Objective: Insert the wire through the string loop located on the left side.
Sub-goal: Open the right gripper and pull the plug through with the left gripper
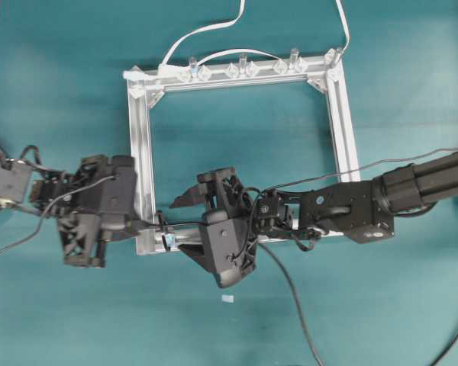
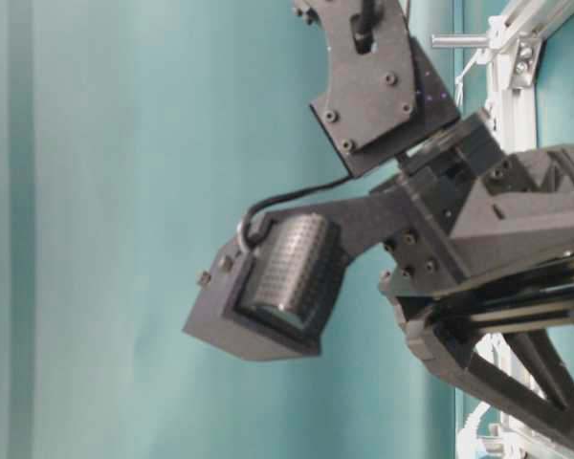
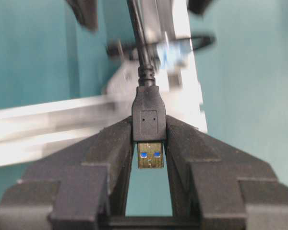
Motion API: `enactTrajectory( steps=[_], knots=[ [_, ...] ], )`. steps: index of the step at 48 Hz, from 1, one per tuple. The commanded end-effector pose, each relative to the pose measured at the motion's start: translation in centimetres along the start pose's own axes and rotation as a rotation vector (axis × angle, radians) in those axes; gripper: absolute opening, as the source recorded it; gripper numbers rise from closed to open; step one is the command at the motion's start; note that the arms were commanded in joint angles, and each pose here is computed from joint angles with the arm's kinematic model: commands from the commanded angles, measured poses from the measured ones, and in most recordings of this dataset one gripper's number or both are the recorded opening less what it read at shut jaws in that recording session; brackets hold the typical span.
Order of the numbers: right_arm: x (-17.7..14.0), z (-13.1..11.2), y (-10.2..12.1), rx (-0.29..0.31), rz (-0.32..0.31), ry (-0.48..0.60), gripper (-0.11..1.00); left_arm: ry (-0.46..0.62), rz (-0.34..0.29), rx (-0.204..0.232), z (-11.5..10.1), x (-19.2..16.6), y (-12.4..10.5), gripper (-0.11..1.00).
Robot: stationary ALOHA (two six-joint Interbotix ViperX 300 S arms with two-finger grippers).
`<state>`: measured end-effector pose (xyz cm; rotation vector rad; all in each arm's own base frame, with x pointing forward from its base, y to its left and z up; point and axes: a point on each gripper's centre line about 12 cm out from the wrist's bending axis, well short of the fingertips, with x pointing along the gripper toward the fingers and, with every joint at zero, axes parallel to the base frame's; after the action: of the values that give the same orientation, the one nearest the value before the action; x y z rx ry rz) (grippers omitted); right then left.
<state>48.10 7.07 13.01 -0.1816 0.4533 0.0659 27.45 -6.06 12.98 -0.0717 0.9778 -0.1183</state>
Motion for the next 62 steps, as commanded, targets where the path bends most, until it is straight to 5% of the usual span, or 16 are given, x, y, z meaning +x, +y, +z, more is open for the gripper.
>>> enactTrajectory(
  steps=[1, 20, 60, 62],
  knots=[
    [-0.3, 1.4, -0.1, -0.001, -0.003, -0.036, 0.95, -0.014, -0.016, -0.006, -0.1, -1.2, -0.5, 0.20],
    [-0.3, 1.4, -0.1, -0.006, -0.005, -0.039, 0.95, -0.006, -0.039, -0.087, -3.1, -4.2, -0.8, 0.20],
    [-0.3, 1.4, -0.1, -0.006, -0.005, -0.039, 0.95, 0.020, -0.040, -0.065, -3.3, -4.0, -1.1, 0.21],
    [-0.3, 1.4, -0.1, -0.006, -0.005, -0.039, 0.95, 0.020, -0.039, -0.064, -3.3, -4.0, -1.1, 0.28]
  ],
)
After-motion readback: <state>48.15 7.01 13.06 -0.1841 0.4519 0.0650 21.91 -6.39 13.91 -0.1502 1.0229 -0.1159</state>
